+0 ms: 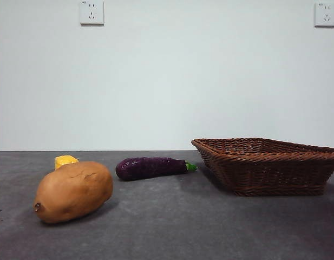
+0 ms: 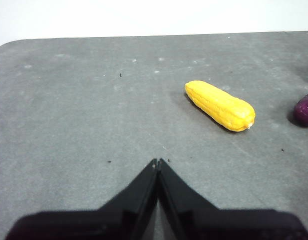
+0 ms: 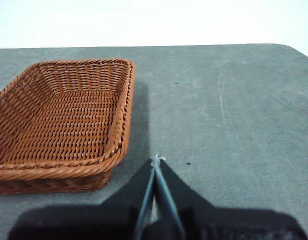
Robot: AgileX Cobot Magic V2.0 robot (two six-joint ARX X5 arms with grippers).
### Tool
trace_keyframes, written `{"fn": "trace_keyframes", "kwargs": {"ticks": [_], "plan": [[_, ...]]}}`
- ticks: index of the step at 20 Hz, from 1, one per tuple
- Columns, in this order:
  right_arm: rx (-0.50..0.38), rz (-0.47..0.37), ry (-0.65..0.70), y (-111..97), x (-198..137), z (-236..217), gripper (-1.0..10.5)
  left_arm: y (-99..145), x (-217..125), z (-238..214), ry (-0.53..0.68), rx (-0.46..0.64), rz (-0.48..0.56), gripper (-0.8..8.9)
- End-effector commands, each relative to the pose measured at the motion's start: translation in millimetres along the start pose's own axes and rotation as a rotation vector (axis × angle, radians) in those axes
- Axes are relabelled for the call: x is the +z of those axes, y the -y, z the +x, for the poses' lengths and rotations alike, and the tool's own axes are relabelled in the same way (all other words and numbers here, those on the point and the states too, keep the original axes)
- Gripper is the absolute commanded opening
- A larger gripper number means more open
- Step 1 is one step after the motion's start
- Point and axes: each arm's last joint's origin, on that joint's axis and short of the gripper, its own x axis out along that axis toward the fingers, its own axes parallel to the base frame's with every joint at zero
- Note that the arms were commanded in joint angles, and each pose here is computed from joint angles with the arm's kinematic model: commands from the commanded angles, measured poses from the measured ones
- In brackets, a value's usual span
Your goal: Help me put the vegetables on the table into the basket
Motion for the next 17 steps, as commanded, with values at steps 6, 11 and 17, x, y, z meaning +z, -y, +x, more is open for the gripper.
{"fn": "trace_keyframes", "kwargs": {"ticks": [6,11,17], "plan": [[0.008,0.074,-0.004,-0.3,-2.7,0.9,0.0,-0.4,-2.8,1.0,-0.004,0.006,-0.007,-0.04],[0.008,0.185,-0.005,-0.3,-2.8,0.9,0.0,-0.4,-2.8,1.1,-0.005,0.006,-0.007,-0.04],[0.019,0.316,-0.007,-0.6,-1.5,0.3,-0.1,-0.5,-3.1,1.4,-0.009,0.006,-0.007,-0.04]]}}
